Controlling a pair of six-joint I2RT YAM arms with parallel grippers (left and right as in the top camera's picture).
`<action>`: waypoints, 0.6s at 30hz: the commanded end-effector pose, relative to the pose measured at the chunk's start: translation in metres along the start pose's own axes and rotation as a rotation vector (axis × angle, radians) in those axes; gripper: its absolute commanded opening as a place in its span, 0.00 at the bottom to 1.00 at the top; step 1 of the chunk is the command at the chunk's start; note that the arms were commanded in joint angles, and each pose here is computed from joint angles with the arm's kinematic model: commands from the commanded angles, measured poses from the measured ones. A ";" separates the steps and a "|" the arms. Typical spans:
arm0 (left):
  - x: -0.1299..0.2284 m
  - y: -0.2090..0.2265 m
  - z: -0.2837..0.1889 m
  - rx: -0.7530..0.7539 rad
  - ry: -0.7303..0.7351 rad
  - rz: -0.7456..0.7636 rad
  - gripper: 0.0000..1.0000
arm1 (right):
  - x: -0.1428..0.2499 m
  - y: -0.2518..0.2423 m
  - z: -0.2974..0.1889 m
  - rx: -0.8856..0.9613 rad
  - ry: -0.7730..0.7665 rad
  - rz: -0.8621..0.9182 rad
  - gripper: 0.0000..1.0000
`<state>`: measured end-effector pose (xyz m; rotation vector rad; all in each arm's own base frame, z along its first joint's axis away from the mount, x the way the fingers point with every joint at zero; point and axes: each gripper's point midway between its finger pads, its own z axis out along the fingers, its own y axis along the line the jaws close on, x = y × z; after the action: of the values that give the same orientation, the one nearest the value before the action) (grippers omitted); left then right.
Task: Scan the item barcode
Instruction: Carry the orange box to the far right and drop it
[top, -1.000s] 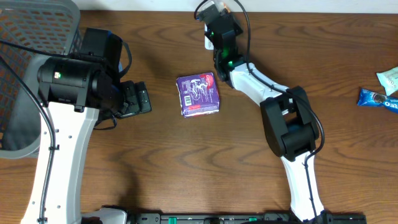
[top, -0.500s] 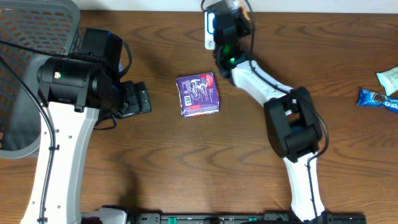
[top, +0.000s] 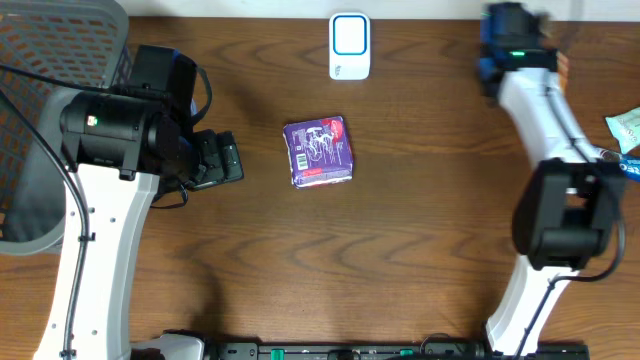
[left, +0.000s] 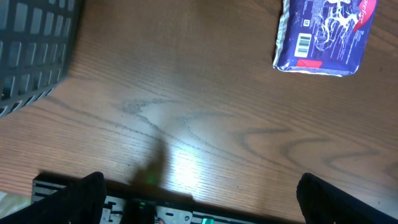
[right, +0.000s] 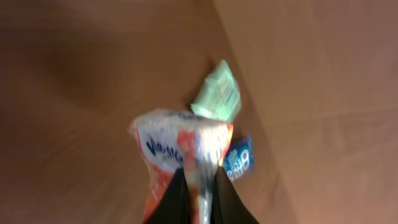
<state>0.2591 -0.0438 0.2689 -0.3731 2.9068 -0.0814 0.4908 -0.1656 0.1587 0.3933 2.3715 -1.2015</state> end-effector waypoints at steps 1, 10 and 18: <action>-0.001 0.003 0.002 -0.015 0.002 0.011 0.98 | 0.025 -0.026 0.034 -0.048 0.118 0.260 0.14; -0.001 0.003 0.002 -0.016 0.002 0.011 0.98 | 0.057 -0.011 0.068 -0.423 0.295 0.382 0.99; -0.001 0.003 0.002 -0.016 0.002 0.011 0.98 | 0.046 0.049 0.020 -0.848 0.337 0.401 0.99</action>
<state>0.2592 -0.0439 0.2689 -0.3731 2.9064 -0.0815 0.4609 -0.2034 0.0875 0.8260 2.6158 -0.2795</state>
